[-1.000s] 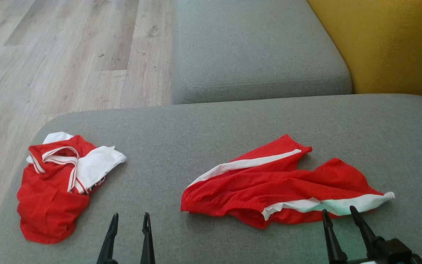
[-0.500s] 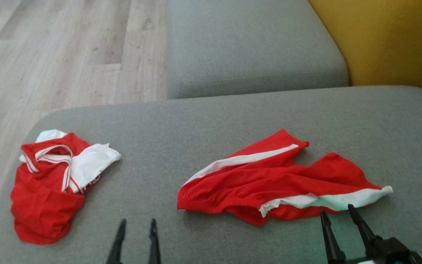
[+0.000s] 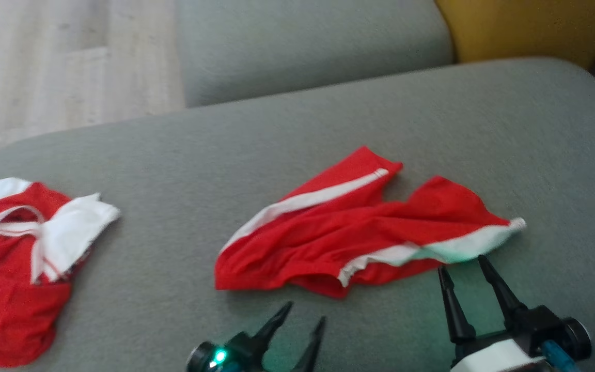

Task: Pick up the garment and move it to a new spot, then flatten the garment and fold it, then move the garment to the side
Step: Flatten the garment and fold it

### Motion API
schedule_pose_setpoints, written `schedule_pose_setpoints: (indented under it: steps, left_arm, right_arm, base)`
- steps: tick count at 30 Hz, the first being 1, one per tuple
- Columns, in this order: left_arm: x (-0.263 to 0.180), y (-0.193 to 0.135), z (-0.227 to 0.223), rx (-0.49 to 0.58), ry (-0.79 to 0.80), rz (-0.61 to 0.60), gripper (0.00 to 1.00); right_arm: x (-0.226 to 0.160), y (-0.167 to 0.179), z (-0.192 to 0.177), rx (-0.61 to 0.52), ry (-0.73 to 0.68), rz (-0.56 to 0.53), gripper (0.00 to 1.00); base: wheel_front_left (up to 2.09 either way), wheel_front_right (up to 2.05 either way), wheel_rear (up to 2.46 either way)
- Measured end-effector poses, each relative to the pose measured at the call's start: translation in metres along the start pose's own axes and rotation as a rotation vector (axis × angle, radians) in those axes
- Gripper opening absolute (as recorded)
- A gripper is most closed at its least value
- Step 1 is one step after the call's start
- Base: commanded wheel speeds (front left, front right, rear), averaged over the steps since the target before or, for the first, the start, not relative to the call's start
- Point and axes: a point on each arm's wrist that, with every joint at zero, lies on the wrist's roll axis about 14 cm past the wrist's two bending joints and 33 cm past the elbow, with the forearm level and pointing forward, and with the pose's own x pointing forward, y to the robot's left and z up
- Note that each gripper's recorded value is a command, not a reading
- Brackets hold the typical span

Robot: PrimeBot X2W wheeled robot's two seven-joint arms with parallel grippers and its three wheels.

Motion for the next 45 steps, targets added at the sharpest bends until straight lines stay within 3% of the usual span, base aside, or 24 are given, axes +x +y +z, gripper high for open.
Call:
schedule_pose_setpoints:
  steps: [7, 14, 15, 16, 20, 26, 32, 38, 45]
  left_arm:
    - [0.039, -0.037, -0.006, -0.067, 0.081, -0.188, 1.00]
    - [0.077, -0.038, -0.003, -0.139, 0.117, -0.223, 1.00]
    - [0.077, -0.038, -0.003, -0.139, 0.117, -0.223, 0.05]
    - [0.078, -0.040, -0.003, -0.150, 0.118, -0.229, 0.00]
    - [0.083, -0.042, 0.005, -0.166, 0.090, -0.230, 0.00]
    - [0.071, -0.017, 0.011, -0.121, 0.044, -0.125, 0.00]
    - [0.044, 0.037, 0.011, 0.041, 0.022, 0.022, 0.00]
    - [0.013, 0.090, 0.022, 0.053, -0.023, 0.207, 0.00]
    - [-0.003, 0.114, 0.031, 0.056, -0.057, 0.299, 0.00]
  right_arm:
    - [0.006, -0.016, -0.003, -0.010, 0.022, -0.053, 1.00]
    - [0.005, -0.039, -0.010, -0.021, 0.059, -0.130, 1.00]
    - [0.005, -0.039, -0.010, -0.021, 0.059, -0.130, 1.00]
    - [0.004, -0.041, -0.012, -0.021, 0.065, -0.138, 1.00]
    - [0.001, -0.048, -0.013, -0.023, 0.070, -0.160, 1.00]
    - [0.013, -0.041, -0.012, -0.022, 0.064, -0.123, 1.00]
    - [0.025, -0.019, -0.027, -0.007, 0.105, -0.044, 1.00]
    - [0.029, 0.004, -0.044, 0.021, 0.160, 0.041, 1.00]
    - [0.014, 0.025, -0.068, -0.024, 0.248, 0.176, 1.00]
  base:
    - [0.00, 0.00, 0.00]
    - [0.00, 0.00, 0.00]
    - [0.00, 0.00, 0.00]
    - [0.00, 0.00, 0.00]
    - [0.00, 0.00, 0.00]
    - [0.00, 0.00, 0.00]
    - [0.00, 0.00, 0.00]
    - [0.00, 0.00, 0.00]
    - [0.00, 0.00, 0.00]
